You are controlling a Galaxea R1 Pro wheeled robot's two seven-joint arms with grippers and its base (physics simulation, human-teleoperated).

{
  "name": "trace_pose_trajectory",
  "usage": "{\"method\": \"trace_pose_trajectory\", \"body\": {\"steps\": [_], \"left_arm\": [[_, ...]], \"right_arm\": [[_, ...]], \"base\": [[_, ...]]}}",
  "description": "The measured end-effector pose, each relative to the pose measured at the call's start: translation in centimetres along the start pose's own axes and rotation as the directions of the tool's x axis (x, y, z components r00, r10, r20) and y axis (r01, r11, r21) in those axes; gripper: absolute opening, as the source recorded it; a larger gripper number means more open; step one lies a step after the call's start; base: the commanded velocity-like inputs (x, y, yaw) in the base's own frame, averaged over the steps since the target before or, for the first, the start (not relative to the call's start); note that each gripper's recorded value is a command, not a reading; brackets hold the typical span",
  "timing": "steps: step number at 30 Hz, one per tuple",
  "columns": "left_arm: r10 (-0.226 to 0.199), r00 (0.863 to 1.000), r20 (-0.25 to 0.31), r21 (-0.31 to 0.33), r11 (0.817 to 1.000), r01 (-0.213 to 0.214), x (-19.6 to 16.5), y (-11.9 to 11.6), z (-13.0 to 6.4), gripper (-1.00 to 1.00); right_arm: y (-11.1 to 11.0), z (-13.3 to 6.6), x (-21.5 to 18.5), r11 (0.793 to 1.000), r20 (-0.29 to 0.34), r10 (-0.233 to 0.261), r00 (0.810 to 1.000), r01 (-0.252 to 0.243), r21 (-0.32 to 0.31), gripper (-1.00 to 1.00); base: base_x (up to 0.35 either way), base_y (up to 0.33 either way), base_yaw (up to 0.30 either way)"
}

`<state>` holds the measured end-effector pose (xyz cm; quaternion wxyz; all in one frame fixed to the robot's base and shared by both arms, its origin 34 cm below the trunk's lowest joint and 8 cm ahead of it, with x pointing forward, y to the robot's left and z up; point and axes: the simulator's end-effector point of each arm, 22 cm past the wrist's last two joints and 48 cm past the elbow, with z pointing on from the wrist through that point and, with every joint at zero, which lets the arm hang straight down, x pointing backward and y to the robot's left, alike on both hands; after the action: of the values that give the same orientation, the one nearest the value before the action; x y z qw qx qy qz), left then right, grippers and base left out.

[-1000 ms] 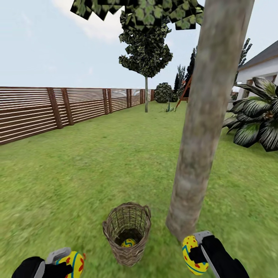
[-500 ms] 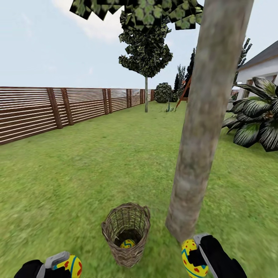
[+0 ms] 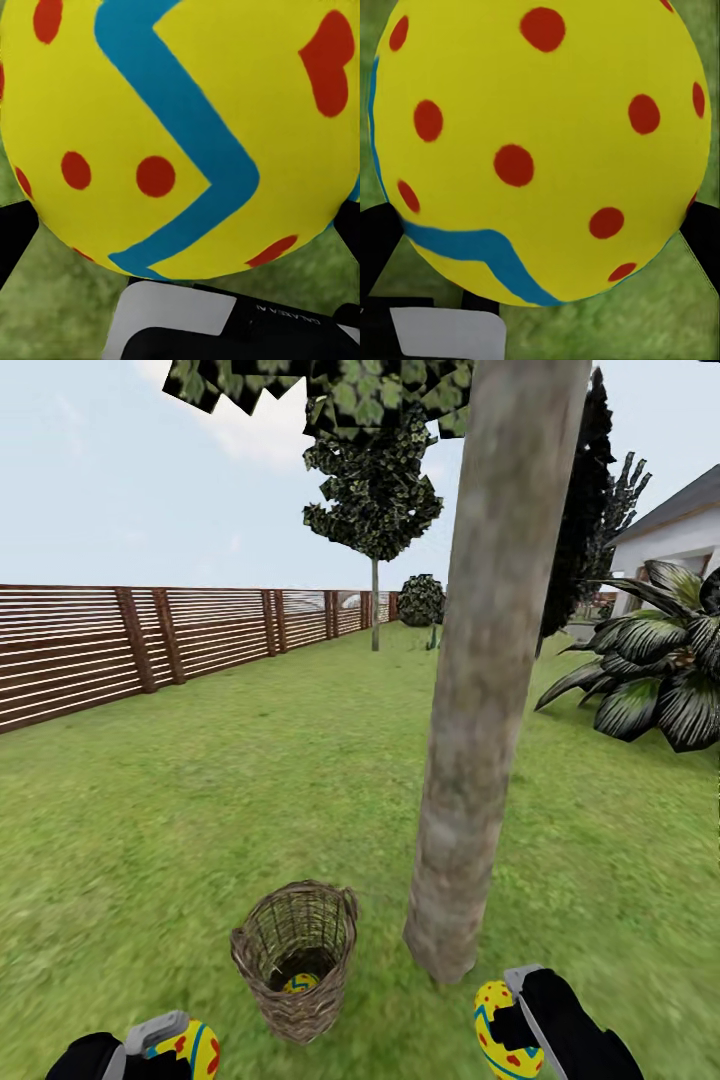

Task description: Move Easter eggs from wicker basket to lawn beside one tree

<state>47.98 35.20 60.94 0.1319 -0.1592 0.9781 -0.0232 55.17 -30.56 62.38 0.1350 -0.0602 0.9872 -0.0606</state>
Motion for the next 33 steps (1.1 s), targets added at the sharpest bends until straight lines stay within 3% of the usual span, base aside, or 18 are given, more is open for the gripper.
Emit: {"method": "trace_pose_trajectory", "body": {"steps": [33], "left_arm": [[-0.001, 1.0, -0.005, 0.021, 1.0, 0.001, 0.4, -1.4, 0.2, -1.0]], "right_arm": [[0.1, 0.0, 0.0, 1.0, -0.001, 0.0, 1.0, 0.0, -0.001, -1.0]], "base": [[0.0, -0.34, 0.0]]}}
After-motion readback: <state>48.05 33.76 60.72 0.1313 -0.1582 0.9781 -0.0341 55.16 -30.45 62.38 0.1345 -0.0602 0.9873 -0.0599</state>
